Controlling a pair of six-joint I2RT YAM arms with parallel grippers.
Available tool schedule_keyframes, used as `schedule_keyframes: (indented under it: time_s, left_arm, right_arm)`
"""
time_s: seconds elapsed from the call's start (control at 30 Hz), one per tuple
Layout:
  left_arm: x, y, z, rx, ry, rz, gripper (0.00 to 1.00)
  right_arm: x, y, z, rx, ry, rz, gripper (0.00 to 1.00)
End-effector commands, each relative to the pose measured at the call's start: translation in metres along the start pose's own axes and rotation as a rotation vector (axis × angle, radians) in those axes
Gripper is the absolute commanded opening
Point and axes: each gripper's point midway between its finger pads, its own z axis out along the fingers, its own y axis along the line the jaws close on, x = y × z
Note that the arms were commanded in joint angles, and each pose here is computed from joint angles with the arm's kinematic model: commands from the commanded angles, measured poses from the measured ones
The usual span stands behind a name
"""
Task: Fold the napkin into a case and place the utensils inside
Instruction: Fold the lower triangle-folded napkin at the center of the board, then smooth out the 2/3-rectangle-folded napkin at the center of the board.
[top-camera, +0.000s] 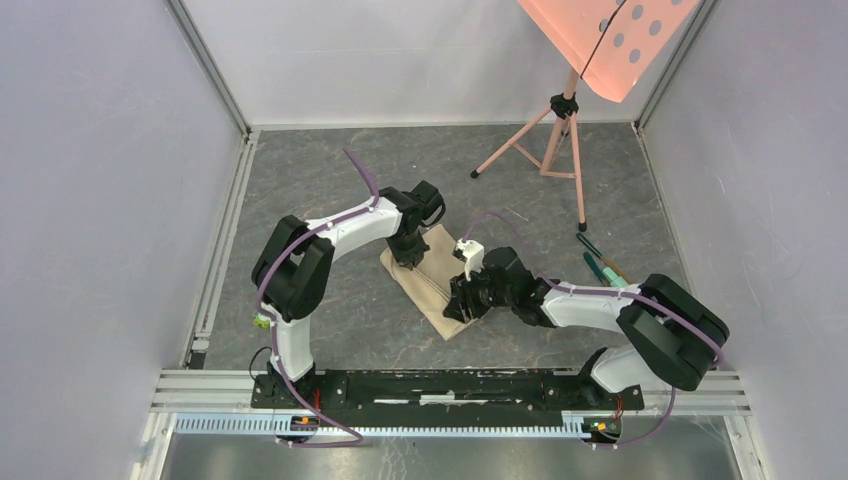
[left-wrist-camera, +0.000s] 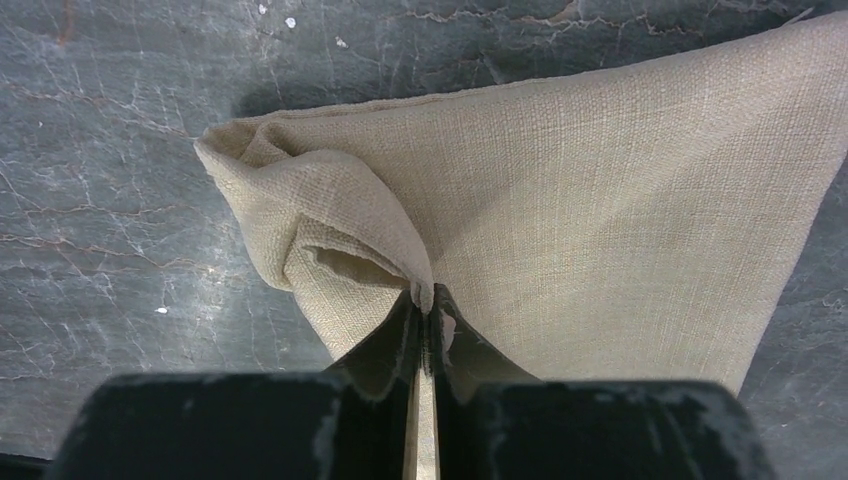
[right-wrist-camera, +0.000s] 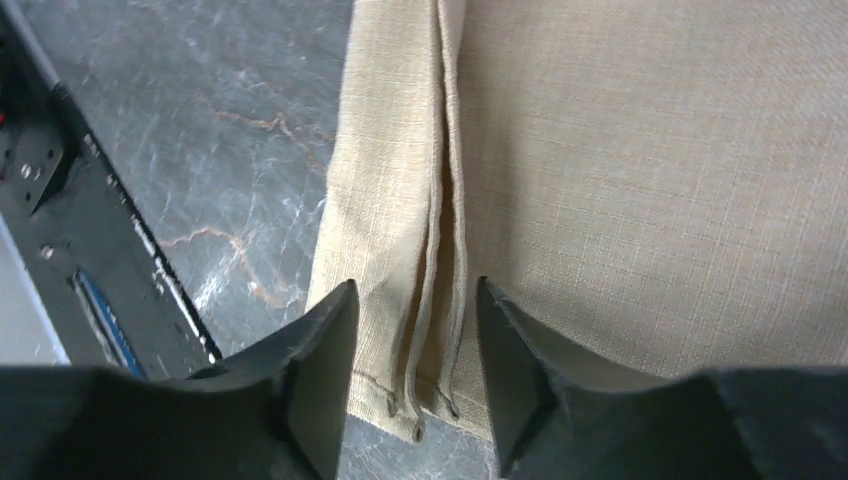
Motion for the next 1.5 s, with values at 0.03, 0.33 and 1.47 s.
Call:
schedule_keyframes:
  time_s: [0.03, 0.33, 1.47]
  left_arm:
    - [-0.017, -0.015, -0.017, 0.084, -0.023, 0.021, 0.19]
    - [-0.025, -0.039, -0.082, 0.401, 0.008, 0.151, 0.67]
    - [-0.061, -0.010, -0.006, 0.754, 0.107, -0.006, 0.06]
  right_arm:
    - [-0.009, -0.030, 0.001, 0.210, -0.043, -0.041, 0.36]
    - [0.000, -0.038, 0.004, 0.245, -0.035, 0.004, 0.00]
    - [-0.008, -0.021, 0.004, 0.179, -0.022, 0.025, 0.18]
